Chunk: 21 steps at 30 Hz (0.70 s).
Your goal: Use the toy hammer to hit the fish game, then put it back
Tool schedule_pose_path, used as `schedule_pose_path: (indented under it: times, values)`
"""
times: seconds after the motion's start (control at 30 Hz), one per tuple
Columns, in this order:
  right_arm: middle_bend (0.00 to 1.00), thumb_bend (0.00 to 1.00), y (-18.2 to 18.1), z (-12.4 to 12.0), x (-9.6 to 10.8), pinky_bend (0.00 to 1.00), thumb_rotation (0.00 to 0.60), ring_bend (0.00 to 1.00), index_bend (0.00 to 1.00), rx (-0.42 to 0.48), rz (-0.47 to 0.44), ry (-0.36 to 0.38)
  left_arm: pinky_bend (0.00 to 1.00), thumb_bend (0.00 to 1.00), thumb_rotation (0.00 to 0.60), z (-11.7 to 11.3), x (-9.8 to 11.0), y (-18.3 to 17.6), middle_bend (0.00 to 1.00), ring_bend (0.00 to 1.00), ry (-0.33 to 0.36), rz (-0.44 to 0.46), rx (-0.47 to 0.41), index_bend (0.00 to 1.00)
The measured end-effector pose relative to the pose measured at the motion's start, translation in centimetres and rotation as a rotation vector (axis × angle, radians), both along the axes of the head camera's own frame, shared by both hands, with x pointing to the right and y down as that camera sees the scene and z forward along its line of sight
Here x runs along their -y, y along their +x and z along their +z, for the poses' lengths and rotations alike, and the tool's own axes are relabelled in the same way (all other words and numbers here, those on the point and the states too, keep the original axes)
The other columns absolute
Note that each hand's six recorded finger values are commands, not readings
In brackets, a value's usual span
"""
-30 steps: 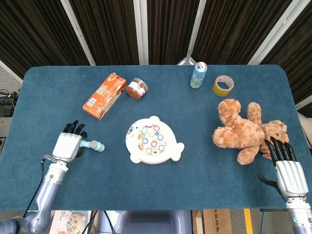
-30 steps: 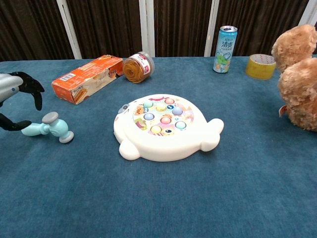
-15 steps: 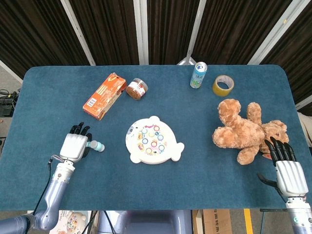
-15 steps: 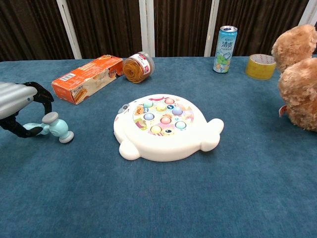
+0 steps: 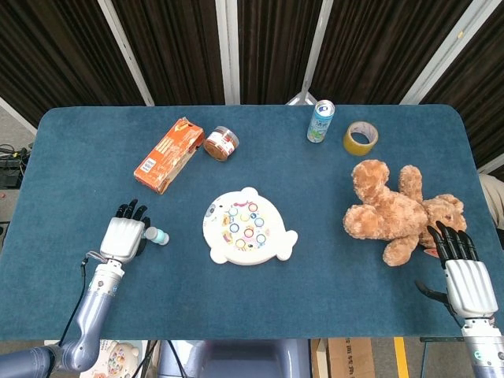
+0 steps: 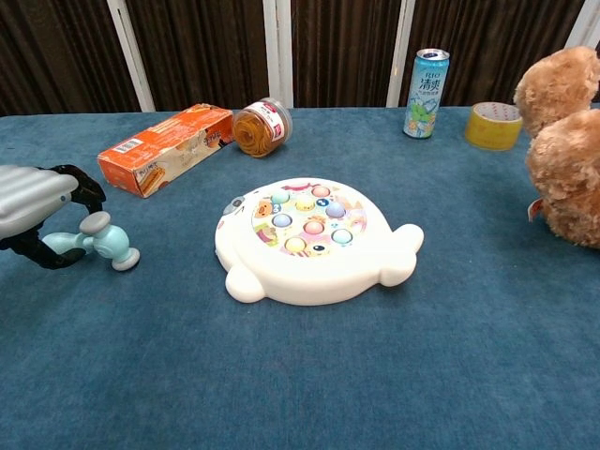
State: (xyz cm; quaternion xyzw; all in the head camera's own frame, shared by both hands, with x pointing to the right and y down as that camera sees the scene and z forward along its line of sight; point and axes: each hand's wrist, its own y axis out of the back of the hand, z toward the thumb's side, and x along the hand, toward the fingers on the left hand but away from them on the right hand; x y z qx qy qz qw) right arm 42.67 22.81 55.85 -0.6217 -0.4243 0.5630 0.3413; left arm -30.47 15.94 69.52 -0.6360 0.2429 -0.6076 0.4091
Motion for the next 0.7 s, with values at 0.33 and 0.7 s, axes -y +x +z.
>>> schedule_pose_path:
  times: [0.33, 0.7]
  values:
    - [0.0, 0.18, -0.02, -0.04, 0.0, 0.0, 0.6, 0.0, 0.0, 0.0, 0.0, 0.002, 0.16, 0.38, 0.6, 0.33, -0.26, 0.51, 0.19, 0.05, -0.004, 0.01, -0.001, 0.48]
    - [0.0, 0.18, -0.02, -0.03, 0.0, 0.0, 0.6, 0.0, 0.0, 0.0, -0.001, 0.002, 0.2, 0.45, 0.6, 0.55, -0.25, 0.63, 0.26, 0.11, -0.008, 0.007, 0.004, 0.5]
